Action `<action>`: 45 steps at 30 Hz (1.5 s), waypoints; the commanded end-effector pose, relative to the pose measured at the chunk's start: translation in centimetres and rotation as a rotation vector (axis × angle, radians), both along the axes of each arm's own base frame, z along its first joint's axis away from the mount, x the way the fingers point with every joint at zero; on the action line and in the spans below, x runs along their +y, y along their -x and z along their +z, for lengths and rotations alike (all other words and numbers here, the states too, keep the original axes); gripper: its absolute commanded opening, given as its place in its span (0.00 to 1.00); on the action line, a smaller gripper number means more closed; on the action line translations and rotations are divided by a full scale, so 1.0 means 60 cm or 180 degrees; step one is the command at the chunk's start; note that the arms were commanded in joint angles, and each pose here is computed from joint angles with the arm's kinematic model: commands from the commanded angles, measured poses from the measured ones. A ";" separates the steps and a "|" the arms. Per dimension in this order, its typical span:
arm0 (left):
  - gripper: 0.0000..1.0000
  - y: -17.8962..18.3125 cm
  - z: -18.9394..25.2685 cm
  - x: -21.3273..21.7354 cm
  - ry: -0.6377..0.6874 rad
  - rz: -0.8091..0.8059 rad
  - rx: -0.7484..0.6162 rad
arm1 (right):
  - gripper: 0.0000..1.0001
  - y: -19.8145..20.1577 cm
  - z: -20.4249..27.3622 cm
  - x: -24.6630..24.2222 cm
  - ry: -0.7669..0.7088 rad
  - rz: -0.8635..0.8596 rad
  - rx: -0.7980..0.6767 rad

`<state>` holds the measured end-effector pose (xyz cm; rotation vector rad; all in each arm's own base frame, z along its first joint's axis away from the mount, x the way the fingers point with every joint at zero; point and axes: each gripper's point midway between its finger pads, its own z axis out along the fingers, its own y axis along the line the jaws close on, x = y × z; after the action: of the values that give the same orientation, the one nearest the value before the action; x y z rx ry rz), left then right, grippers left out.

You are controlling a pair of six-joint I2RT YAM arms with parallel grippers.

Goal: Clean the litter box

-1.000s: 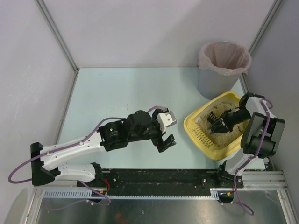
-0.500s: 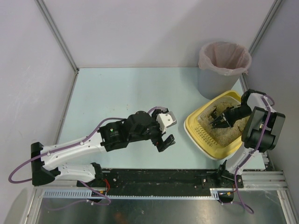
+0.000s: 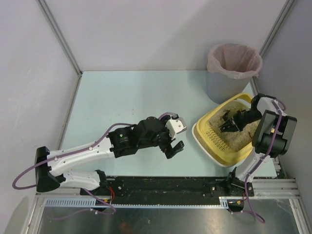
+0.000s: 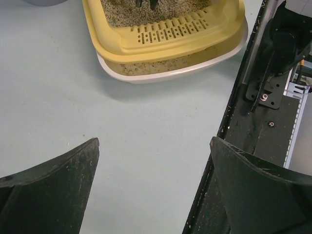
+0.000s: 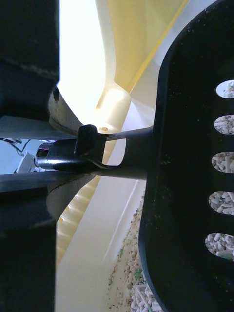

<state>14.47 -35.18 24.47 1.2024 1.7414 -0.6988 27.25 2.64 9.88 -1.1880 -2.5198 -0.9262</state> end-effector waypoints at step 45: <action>1.00 -0.004 -0.028 -0.017 -0.0120 -0.0076 -0.0029 | 0.00 -0.071 -0.084 -0.023 0.1352 0.0162 -0.0761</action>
<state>14.72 -35.84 22.49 1.2322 1.7834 -0.6748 29.53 2.99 3.51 -1.1494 -2.8697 -0.5943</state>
